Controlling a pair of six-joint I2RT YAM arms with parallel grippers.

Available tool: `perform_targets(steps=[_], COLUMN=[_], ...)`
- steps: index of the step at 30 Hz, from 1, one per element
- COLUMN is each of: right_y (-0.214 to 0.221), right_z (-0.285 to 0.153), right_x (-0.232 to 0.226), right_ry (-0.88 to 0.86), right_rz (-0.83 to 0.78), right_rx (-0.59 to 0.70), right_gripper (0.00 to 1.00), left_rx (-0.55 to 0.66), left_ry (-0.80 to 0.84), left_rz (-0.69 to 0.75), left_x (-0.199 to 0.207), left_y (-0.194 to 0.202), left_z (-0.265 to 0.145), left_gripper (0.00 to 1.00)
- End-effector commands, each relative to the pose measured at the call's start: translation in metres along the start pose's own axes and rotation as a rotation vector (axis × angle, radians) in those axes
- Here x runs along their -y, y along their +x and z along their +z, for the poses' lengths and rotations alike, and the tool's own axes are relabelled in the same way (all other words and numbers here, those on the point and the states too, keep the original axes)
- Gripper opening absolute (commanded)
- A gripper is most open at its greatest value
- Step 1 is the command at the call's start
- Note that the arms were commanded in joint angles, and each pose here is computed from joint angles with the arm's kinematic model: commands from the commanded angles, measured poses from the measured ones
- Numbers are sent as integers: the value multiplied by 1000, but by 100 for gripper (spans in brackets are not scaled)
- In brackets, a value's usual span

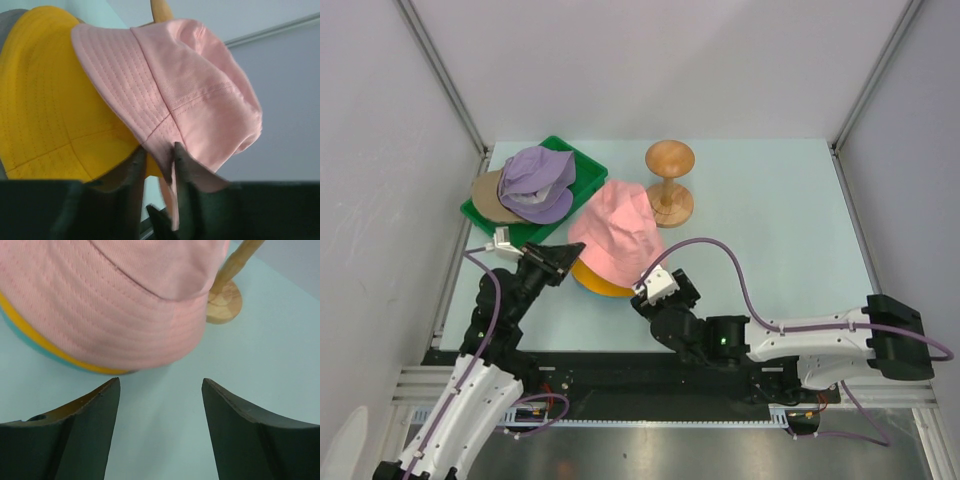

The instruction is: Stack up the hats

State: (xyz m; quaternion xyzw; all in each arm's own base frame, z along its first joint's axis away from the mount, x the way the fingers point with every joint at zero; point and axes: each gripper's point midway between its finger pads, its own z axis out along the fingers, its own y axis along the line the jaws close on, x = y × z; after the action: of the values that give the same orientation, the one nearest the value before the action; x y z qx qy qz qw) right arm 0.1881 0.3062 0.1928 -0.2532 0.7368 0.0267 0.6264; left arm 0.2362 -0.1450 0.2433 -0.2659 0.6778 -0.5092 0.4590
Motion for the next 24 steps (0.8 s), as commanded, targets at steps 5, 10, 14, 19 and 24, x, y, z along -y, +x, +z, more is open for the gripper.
perform_targets(steps=[5, 10, 14, 19, 24], right_y=[8, -16, -43, -76, -83], right_z=[-49, -65, -46, 3, 44], right_x=[-8, 24, 30, 52, 66], right_ry=[-194, -185, -350, -470, -574], right_rz=[111, 254, 438, 670, 823], right_rx=[-118, -139, -189, -172, -186], right_gripper=[73, 73, 73, 72, 70], left_rx=[-4, -59, -70, -102, -98], left_ry=[-85, -172, -220, -241, -294], left_rz=[26, 119, 132, 155, 206], left_x=[-21, -48, -67, -81, -97], left_y=[-2, 3, 5, 6, -1], left_z=[-5, -9, -12, -8, -5], left_gripper=[0, 0, 0, 0, 0])
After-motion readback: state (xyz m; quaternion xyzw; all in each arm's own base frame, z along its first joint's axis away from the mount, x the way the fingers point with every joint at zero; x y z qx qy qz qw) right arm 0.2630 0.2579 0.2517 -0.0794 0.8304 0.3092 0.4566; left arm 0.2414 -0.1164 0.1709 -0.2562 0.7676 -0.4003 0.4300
